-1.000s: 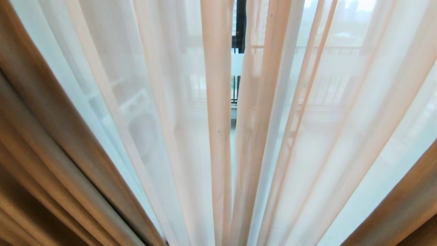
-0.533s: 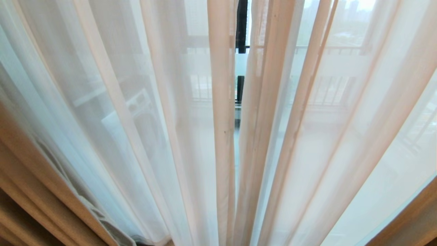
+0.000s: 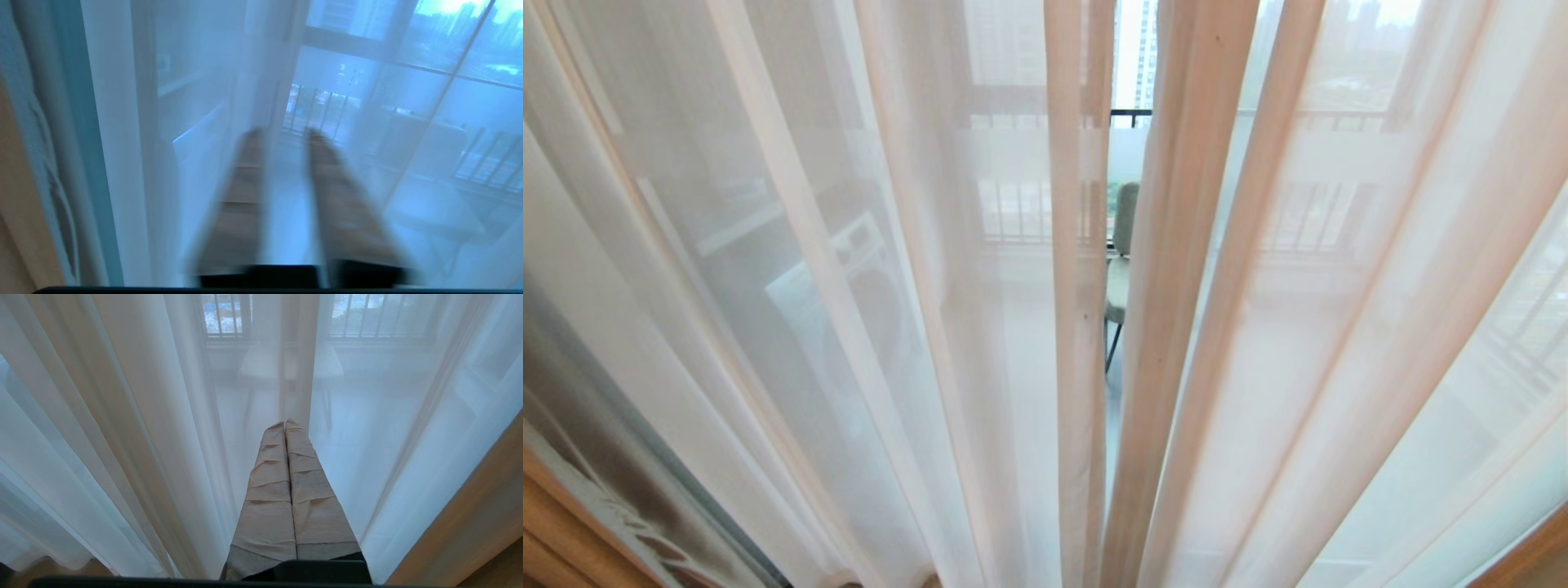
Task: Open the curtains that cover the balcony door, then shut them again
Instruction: Pull the outer curtains open on both sides
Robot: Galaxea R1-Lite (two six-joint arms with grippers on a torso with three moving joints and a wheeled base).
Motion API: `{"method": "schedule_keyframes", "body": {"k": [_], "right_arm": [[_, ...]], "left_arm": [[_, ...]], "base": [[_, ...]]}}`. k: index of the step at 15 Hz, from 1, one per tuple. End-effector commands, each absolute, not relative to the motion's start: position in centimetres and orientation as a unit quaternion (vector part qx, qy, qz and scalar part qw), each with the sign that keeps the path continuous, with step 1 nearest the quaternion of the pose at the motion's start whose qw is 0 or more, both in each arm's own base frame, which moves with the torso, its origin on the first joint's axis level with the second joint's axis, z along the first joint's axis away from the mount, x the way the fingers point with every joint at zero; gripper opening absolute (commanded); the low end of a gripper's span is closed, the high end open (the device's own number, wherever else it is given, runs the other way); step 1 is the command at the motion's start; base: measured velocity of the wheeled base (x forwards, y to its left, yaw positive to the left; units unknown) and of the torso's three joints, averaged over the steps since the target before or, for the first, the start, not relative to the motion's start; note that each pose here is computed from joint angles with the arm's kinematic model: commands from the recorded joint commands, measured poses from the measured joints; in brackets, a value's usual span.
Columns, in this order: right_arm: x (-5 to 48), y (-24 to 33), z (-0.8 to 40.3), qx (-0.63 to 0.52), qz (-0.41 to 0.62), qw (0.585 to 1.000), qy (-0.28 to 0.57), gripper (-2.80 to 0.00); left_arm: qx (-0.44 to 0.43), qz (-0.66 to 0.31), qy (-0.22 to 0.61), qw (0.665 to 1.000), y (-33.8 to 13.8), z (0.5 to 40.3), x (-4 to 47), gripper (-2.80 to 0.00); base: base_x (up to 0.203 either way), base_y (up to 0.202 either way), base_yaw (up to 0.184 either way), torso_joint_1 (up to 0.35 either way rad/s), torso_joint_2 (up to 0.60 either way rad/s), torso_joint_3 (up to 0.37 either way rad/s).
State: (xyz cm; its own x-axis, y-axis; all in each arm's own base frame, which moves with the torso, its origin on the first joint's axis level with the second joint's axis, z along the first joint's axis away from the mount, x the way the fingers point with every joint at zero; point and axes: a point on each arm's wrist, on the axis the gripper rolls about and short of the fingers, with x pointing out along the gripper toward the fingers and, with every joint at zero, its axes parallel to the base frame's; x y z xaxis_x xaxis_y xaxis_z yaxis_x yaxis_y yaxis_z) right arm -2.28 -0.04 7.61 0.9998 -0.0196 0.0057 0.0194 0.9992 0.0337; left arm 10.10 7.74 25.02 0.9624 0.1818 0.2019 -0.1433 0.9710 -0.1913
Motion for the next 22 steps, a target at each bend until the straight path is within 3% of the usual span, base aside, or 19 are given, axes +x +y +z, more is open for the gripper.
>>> {"method": "schedule_keyframes", "body": {"k": [1, 10, 16, 22], "right_arm": [[-2.3, 0.0, 7.6, 0.017, -0.01, 1.0, -0.003, -2.8], [-2.3, 0.0, 7.6, 0.017, -0.01, 1.0, -0.003, -2.8], [-2.3, 0.0, 7.6, 0.017, -0.01, 1.0, -0.003, -2.8], [-2.3, 0.0, 7.6, 0.017, -0.01, 1.0, -0.003, -2.8]], "left_arm": [[-0.095, 0.075, -0.102, 0.987, 7.4, 24.2, 10.0, -2.8], [-0.122, 0.045, -0.065, 0.989, 6.4, 21.8, 10.2, -2.8], [-0.106, -0.086, 0.028, 0.99, 2.0, 19.8, 10.4, -2.8], [-0.037, -0.028, 0.066, 0.997, 0.0, 16.2, 7.0, -2.8]], "base": [[0.0, 0.0, 0.0, 0.0, 0.0, 0.0], [0.0, 0.0, 0.0, 0.0, 0.0, 0.0], [0.0, 0.0, 0.0, 0.0, 0.0, 0.0], [0.0, 0.0, 0.0, 0.0, 0.0, 0.0]]}}
